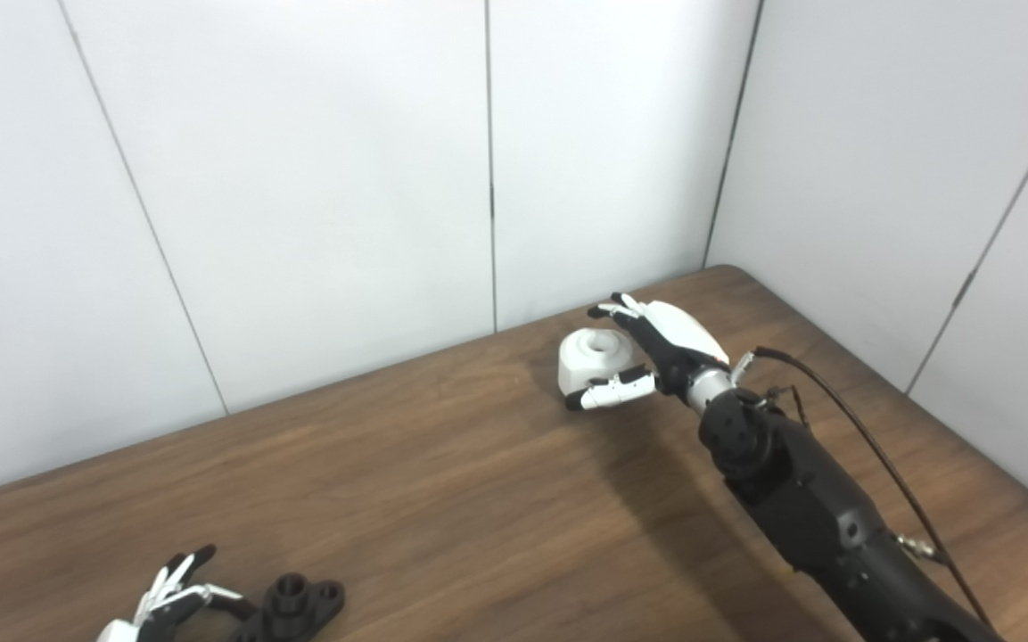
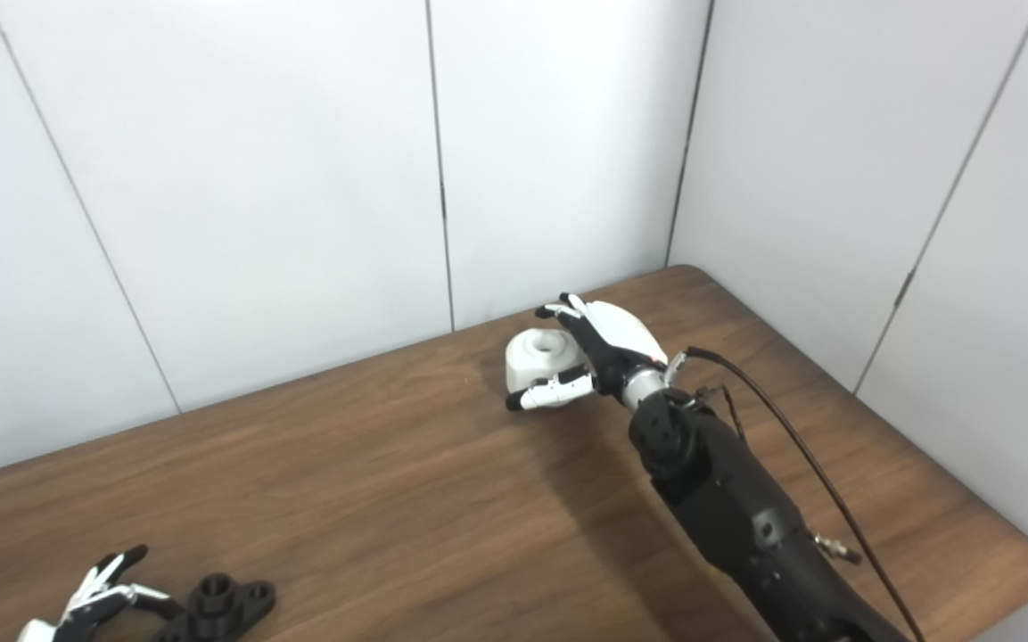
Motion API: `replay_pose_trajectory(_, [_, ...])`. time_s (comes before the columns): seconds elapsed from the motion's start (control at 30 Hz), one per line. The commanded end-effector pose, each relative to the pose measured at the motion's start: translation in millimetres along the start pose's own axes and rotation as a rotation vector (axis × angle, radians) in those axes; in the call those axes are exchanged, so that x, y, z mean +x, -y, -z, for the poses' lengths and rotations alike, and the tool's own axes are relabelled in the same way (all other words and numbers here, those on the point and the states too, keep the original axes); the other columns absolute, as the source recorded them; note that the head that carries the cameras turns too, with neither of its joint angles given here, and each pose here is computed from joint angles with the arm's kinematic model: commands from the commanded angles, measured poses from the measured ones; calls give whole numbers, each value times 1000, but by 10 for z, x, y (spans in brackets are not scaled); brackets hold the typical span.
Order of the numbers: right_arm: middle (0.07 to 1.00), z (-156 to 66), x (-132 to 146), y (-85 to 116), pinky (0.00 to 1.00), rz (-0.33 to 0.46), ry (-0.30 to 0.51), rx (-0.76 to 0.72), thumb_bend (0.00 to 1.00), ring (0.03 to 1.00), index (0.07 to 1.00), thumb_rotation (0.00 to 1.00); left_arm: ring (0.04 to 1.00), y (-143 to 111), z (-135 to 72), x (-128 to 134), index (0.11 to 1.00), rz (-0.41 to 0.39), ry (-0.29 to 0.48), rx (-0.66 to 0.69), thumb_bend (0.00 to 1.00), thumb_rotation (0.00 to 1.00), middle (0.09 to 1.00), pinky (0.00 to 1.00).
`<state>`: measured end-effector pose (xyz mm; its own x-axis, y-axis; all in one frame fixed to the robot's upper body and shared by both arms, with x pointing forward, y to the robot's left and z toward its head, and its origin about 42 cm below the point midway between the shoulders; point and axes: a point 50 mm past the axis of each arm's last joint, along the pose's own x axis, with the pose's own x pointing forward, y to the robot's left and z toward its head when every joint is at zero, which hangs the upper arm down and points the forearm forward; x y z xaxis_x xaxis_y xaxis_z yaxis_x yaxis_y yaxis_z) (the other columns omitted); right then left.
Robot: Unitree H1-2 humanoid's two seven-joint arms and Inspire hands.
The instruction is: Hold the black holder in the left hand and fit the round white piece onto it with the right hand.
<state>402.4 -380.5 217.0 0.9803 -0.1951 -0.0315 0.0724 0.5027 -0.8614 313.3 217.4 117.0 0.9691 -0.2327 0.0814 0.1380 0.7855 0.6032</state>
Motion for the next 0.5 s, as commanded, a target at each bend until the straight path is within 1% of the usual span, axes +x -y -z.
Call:
replay_pose_trajectory(0.0, [1000,-126,110,375,1000,90,73,-1,1000,1000,826,470,1000,-121,157,-18,483,-12,-40,19,516,34,928,1000])
replay_pose_trajectory(0.07, [1000,-124,132,430,995,95,72,11,1000,1000,817,462,1000,-126,172,-18,483,-14,-38,18,516,34,927,1000])
replay_pose_trajectory(0.27, [1000,-211,131,597,996,118,75,11,1000,1000,825,429,1000,-133,187,-22,483,-14,-40,18,516,34,930,1000])
replay_pose_trajectory(0.33, [1000,-245,125,635,992,121,75,12,1000,1000,830,419,1000,-131,189,-22,483,-15,-39,15,516,34,930,1000])
replay_pose_trajectory(0.47, [1000,-235,161,666,996,121,73,18,1000,1000,818,401,1000,-126,192,-24,483,-15,-38,13,516,34,930,1000])
